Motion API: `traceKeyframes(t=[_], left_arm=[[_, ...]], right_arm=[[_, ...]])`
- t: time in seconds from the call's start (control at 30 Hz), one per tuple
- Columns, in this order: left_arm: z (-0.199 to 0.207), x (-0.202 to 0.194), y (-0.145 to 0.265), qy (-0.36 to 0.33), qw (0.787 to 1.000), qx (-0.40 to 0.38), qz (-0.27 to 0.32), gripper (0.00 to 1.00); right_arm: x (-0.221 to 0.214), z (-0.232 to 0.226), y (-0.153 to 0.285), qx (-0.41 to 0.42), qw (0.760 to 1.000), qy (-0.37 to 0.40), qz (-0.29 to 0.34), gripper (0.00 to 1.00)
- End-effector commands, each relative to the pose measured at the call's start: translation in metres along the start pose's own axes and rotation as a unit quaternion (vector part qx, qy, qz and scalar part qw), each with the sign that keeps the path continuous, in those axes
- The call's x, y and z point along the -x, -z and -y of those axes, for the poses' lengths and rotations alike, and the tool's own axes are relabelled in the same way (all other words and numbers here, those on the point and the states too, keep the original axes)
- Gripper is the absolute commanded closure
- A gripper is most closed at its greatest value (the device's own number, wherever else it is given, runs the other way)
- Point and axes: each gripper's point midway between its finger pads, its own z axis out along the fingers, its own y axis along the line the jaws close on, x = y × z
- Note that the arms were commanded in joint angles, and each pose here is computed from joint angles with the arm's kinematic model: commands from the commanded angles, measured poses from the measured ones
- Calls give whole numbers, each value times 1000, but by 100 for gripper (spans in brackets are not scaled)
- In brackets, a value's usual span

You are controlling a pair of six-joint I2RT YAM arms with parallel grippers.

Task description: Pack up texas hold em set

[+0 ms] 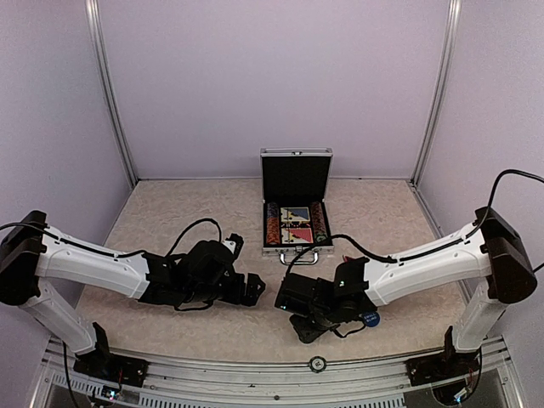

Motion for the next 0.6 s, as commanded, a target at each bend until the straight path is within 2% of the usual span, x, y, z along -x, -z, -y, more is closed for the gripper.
traceKeyframes(t=[0.0, 0.57], left_arm=[[0, 3, 2, 5, 1000, -3, 10, 1], [-1, 3, 1, 5, 1000, -4, 9, 1]], right_arm=[[2, -5, -2, 8, 1000, 2, -2, 57], [-12, -9, -6, 14, 1000, 8, -20, 54]])
